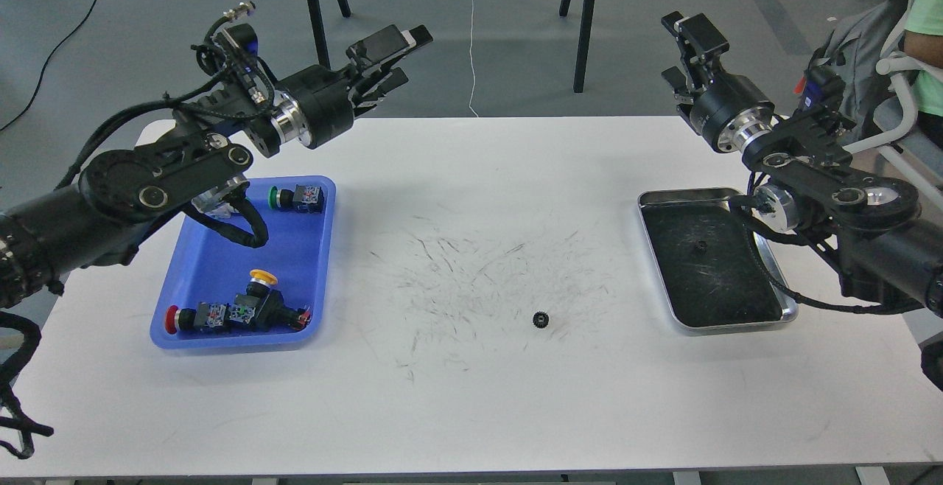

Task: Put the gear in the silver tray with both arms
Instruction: 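Retract the left arm and swing the right gripper toward the gear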

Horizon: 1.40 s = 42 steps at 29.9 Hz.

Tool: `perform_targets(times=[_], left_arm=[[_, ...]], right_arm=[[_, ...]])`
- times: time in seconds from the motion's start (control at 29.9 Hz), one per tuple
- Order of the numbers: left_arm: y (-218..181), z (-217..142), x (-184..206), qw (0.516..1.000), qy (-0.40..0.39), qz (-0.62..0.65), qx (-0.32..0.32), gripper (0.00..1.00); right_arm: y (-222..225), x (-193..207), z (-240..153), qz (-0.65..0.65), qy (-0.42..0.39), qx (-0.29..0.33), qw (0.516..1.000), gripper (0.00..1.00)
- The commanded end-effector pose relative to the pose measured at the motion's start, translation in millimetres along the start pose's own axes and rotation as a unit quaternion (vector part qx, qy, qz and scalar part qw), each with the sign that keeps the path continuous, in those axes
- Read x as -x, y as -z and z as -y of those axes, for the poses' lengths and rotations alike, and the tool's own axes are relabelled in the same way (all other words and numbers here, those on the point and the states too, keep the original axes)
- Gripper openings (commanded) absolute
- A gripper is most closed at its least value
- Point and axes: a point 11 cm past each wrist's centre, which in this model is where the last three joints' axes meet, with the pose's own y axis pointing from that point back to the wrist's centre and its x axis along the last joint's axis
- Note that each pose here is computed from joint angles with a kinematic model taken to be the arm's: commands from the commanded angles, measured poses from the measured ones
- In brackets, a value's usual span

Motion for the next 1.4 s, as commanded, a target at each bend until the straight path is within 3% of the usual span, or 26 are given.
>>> perform_targets(times=[0.0,0.3,0.5,0.87,1.04,1.37], left_arm=[[3,-18,-19,0.999,-0.008,-0.042,-0.004,1.00],[13,-48,-53,0.991,-0.044,-0.126,-0.004,1.00],[32,-60,-52,0.980,-0.072,-0.183,-0.008,1.00],[46,-80,-69,0.973,-0.129,-0.191,-0.013,1.00],[52,-85,-89,0.964,-0.173,-0.200,-0.006,1.00],[51,-85,-87,0.959,-0.162,-0.231,0.009,1.00]], right_arm=[[11,1,-1,-0.014,0.019,-0.006,1.000,0.96],[13,25,-6,-0.076,0.114,0.006,0.991,0.96],[5,49,-19,-0.151,0.197,0.010,0.969,0.96],[-24,71,-41,-0.252,0.294,0.037,0.921,0.97],[-27,82,-48,-0.298,0.340,0.033,0.891,0.97],[-14,105,-58,-0.395,0.434,0.007,0.810,0.97]])
